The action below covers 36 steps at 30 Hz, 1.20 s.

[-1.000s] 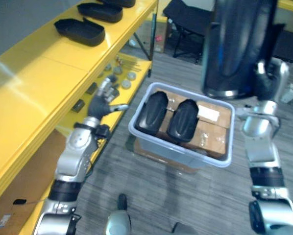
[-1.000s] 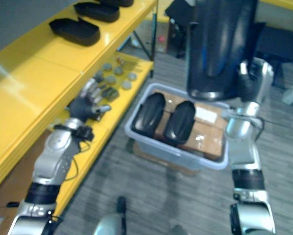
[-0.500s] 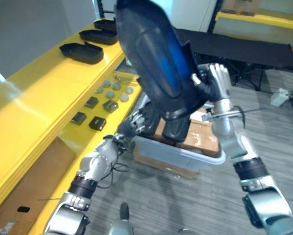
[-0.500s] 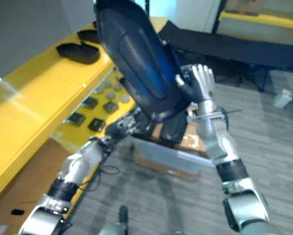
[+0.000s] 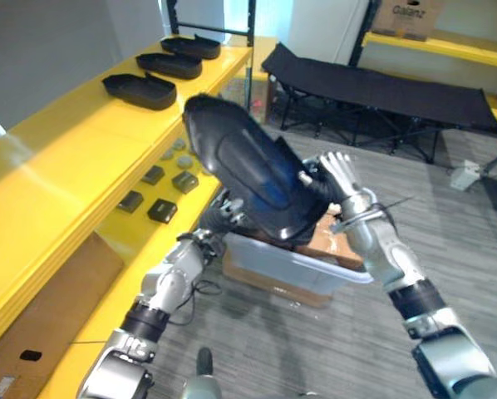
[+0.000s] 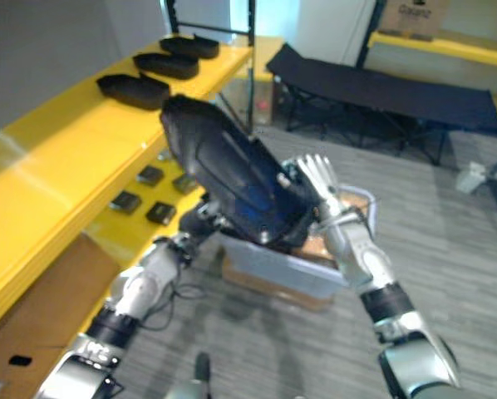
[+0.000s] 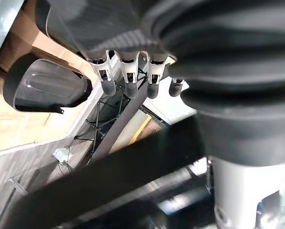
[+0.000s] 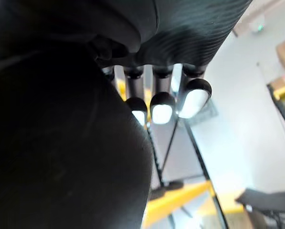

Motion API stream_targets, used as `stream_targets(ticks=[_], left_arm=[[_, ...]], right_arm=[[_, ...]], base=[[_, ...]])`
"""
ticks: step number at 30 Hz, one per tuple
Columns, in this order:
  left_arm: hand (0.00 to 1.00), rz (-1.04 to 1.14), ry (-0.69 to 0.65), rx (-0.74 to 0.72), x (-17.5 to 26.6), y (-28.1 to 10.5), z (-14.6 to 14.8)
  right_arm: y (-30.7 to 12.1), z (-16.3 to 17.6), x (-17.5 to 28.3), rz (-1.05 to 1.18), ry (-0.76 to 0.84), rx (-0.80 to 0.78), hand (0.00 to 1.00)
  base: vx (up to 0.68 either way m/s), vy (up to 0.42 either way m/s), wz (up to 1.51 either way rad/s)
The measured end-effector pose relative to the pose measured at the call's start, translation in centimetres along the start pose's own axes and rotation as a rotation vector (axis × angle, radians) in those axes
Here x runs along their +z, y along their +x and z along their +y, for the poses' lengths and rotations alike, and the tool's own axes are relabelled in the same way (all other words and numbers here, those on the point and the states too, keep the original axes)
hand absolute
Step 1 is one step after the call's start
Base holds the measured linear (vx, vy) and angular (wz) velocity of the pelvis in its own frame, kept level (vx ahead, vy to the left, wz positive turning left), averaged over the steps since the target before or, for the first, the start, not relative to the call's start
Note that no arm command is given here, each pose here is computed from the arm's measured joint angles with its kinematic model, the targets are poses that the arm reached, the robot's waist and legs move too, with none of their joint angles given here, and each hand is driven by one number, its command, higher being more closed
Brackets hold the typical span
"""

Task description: Walk over and take plastic housings, then place them on the shelf

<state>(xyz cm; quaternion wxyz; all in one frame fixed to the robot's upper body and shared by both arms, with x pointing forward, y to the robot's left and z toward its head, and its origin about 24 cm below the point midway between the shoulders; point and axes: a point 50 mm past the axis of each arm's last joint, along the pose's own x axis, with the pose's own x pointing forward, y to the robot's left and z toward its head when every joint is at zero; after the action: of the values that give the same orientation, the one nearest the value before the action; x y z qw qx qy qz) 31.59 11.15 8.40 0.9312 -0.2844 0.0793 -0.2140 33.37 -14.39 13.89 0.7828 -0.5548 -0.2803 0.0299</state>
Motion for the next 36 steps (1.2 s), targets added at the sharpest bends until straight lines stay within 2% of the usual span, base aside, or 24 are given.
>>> stream_targets(ticks=[12,17,18,24,31,36], left_arm=[[0.0,0.042,-0.021,0.005,-1.4,-0.8,-0.1],[0.0,0.114,0.02,-0.018,-3.0,-0.9,-0.7],[1.0,0.129,0.021,-0.018,-3.4,-1.0,-0.7],[1.0,0.125,0.112,0.017,-3.4,-1.1,-0.5],[1.0,0.074,0.257,0.142,-2.8,-1.2,0.3],[1.0,0.005,0.276,0.236,-2.3,-1.4,0.6]], right_arm=[[-2.1,3.1,-0.7,0.061,0.032,0.081,1.0],[-2.0,4.3,0.5,0.088,0.121,0.058,1.0],[-2.1,4.5,0.5,0.094,0.124,0.062,1.0],[-2.2,4.9,0.6,0.114,0.166,0.071,1.0],[-2.1,5.2,1.5,0.104,0.217,0.038,1.0],[-2.0,5.7,2.4,0.099,0.271,0.031,1.0]], base=[[0.0,-0.011,0.03],[0.0,-0.005,0.01],[0.0,0.0,0.0],[0.0,0.0,0.0],[0.0,-0.004,0.0],[0.0,-0.013,0.0]])
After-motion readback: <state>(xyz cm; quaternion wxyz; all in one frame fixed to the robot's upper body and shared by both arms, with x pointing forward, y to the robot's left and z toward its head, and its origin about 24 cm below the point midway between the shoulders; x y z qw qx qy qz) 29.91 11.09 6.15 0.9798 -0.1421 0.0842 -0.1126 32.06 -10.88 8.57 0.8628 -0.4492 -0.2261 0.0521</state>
